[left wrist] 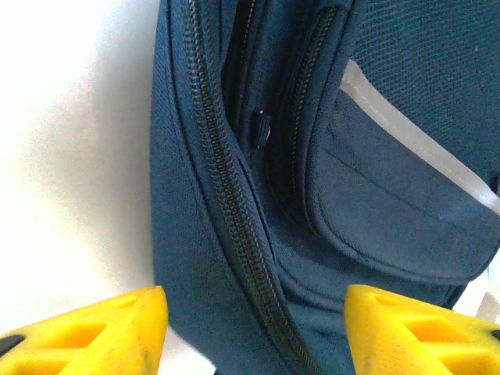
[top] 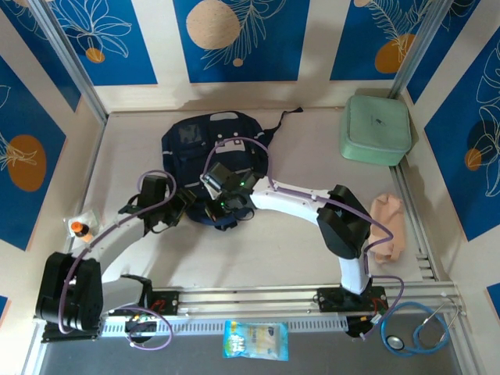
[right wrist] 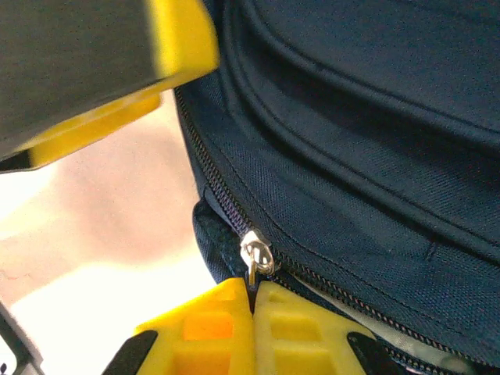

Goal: Pack the student bag

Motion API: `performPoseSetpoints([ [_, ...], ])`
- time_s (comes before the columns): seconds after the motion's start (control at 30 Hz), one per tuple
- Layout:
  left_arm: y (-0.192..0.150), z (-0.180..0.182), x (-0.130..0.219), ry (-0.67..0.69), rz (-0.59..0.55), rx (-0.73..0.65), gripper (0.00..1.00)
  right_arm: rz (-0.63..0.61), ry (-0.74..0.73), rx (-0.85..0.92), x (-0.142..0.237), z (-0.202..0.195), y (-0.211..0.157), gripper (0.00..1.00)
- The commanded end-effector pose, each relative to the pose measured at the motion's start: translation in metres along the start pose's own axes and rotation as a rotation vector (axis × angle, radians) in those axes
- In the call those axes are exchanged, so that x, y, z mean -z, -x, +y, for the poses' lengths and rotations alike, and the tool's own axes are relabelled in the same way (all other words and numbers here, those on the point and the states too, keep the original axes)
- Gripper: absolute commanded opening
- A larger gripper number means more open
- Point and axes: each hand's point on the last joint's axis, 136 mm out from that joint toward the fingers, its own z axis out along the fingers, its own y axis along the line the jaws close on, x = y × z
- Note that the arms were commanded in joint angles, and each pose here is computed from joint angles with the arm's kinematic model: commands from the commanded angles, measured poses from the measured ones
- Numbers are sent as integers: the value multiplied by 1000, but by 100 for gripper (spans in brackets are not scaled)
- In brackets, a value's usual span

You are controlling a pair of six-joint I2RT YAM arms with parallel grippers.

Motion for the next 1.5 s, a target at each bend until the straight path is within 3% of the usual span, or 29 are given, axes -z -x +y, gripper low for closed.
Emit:
performPoseSetpoints([
  [0.0, 0, -7, -8, -40, 13, 43, 59, -16, 114, 49, 6, 34, 6, 0],
  [0.27, 3, 2, -22, 4, -2, 61, 46, 21, 86, 56, -1, 32, -10, 0],
  [0.5, 7, 12, -23, 42, -31, 62, 18, 60, -36, 24, 3, 7, -29, 0],
  [0.63, 8, 11, -24, 48, -35, 48, 10, 95, -120, -3, 11, -11, -44, 0],
  [1.03, 15, 6, -15, 62, -59, -4, 4, 78, -463, -219, 42, -99, -74, 0],
  [1.3, 16, 1, -11, 58, -57, -30, 4, 46, -371, -223, 32, -116, -54, 0],
  [1.47, 14, -2, -12, 46, -40, -37, 4, 36, -274, -118, 15, -101, -46, 8],
])
